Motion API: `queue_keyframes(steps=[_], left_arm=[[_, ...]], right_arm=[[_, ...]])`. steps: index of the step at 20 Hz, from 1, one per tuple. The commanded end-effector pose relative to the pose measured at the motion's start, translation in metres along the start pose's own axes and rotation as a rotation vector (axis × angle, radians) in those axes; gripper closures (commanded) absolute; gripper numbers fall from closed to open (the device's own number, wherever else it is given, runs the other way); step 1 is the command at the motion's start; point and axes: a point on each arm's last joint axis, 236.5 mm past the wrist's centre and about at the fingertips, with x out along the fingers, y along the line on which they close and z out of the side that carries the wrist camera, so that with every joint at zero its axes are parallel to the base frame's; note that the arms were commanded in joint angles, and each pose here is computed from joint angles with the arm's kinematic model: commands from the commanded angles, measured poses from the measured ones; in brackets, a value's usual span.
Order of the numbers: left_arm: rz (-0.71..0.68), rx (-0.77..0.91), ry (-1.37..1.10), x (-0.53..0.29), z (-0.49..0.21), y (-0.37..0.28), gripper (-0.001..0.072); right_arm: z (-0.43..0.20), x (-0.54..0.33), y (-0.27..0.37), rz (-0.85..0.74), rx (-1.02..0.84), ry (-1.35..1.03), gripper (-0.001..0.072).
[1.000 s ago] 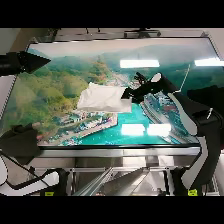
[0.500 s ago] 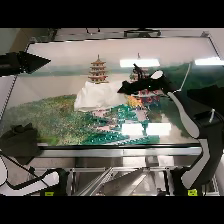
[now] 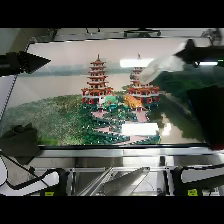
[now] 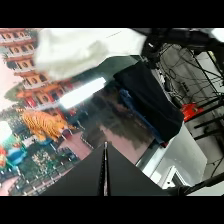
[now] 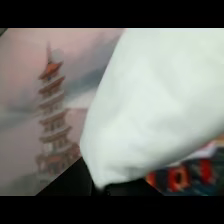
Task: Fold the shirts.
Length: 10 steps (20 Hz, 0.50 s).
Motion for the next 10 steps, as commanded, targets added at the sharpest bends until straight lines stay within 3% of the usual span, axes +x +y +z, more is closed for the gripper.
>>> queue_keyframes(steps=[1, 5, 10], left_arm=[[0.0, 0.0, 0.001, 0.0, 0.0, 0.0, 0.0693], [0.001, 0.001, -0.002, 0.0, 0.0, 0.0, 0.0693], [0.001, 0.001, -0.001, 0.0, 0.0, 0.0, 0.0693]], right_arm=[[0.001, -0.133, -0.125, -0.398, 0.2, -0.072, 0.0698], [-0.074, -0.223, -0.221, -0.613, 0.391, -0.055, 0.0698], [-0.215, -0.235, -0.326, -0.808, 0.599, 0.126, 0.0694]])
